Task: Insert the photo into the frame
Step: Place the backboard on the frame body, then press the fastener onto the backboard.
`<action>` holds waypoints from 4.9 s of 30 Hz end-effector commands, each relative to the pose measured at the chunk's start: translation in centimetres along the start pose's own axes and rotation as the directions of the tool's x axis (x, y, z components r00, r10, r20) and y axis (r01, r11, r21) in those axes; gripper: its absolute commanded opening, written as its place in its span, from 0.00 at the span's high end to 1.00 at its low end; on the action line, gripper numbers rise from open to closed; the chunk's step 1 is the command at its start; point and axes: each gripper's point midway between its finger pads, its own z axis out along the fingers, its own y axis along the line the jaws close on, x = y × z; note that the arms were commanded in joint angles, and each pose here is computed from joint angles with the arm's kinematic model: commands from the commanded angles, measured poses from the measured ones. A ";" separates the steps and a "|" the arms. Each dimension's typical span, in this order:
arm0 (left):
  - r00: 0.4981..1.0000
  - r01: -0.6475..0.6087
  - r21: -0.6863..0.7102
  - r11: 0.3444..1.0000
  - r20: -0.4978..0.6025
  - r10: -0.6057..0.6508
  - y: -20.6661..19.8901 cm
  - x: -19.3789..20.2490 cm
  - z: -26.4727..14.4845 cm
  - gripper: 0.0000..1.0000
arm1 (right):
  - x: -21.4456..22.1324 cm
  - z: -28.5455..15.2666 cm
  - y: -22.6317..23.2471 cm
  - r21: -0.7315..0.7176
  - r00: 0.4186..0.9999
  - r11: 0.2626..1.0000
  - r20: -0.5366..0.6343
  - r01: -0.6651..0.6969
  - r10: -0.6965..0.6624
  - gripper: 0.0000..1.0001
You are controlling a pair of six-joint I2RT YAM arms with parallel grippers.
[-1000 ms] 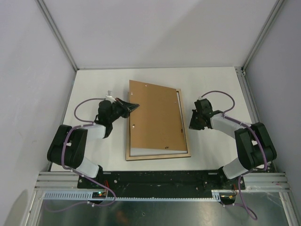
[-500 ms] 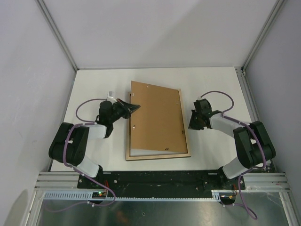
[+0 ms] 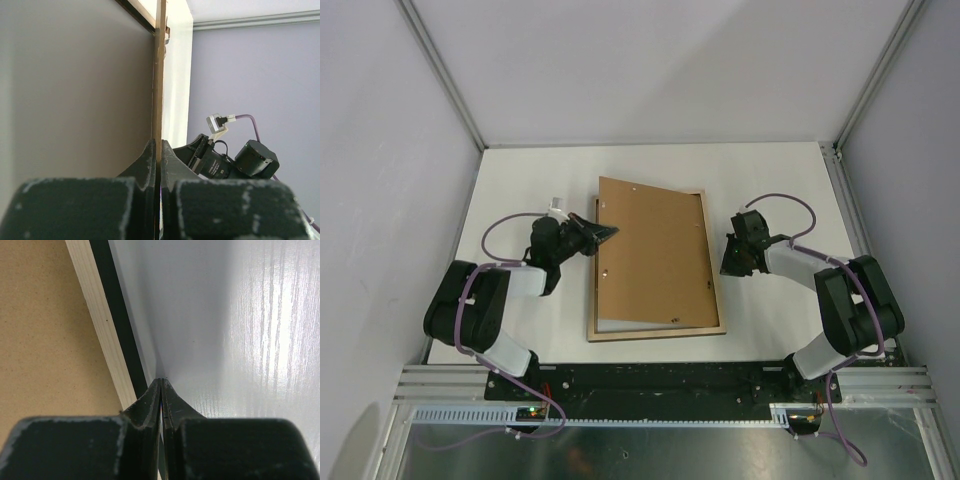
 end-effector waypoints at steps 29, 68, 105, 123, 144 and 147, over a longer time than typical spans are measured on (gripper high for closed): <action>0.967 -0.248 -0.133 0.960 -0.089 0.237 0.2 -1.0 1.3 0.46 | -0.1 0.2 1.0 -0.035 1.000 0.999 0.012 0.001 0.000 0.95; 0.707 -0.699 -0.512 0.500 -0.388 0.591 3.9 0.5 0.5 0.21 | -0.8 -0.4 2.5 -0.107 0.999 0.994 0.034 0.006 -0.003 0.95; 0.744 -0.668 -0.430 0.608 -0.349 0.570 1.4 -1.4 -1.4 0.08 | -1.1 -1.0 2.3 -0.100 0.999 0.995 0.045 0.015 -0.011 0.94; 0.849 -0.512 -0.558 0.653 -0.215 0.483 5.9 -2.7 -4.5 0.34 | 0.1 -3.5 3.4 -0.068 0.991 0.992 0.080 0.111 -0.106 0.60; 0.849 -0.515 -0.609 0.604 -0.261 0.460 10.1 -2.1 -4.6 0.59 | 2.1 -1.9 2.8 0.059 0.977 0.979 0.069 0.198 -0.201 0.41; 0.848 -0.515 -0.615 0.597 -0.266 0.458 10.5 -2.0 -4.6 0.59 | 2.4 -1.7 2.8 0.057 0.977 0.978 0.064 0.199 -0.203 0.41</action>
